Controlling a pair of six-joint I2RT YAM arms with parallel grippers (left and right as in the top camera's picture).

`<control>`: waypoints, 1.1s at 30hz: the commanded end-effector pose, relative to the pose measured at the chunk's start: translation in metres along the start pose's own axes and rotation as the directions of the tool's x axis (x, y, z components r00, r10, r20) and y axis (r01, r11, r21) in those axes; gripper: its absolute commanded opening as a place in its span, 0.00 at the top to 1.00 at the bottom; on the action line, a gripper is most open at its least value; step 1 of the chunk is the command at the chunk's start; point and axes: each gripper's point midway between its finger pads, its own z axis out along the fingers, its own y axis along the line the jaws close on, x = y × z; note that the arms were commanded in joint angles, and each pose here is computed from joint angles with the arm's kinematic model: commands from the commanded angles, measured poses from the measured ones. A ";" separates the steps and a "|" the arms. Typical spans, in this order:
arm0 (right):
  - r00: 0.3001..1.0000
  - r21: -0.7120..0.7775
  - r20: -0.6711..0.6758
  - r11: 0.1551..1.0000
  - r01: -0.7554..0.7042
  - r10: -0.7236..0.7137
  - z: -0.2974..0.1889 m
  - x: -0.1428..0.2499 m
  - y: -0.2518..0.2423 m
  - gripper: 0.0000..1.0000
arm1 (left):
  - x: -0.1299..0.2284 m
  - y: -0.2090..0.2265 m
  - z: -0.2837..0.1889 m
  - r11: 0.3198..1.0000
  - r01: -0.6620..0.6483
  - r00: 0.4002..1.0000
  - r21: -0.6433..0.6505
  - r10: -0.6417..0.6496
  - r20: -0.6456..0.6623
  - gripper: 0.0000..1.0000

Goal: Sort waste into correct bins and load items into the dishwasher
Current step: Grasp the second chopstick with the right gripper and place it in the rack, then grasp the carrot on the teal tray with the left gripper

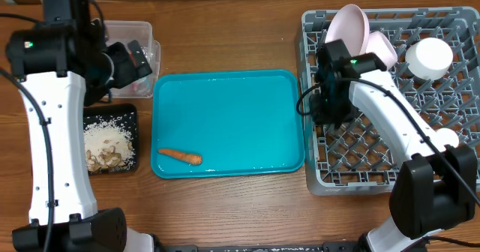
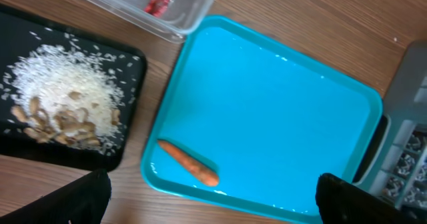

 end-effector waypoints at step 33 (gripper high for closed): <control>0.850 -0.152 0.384 0.933 -0.327 0.361 -0.139 -0.066 -0.126 0.25 | 0.175 0.031 0.205 0.845 0.424 0.839 -0.328 -0.502 -0.209 0.00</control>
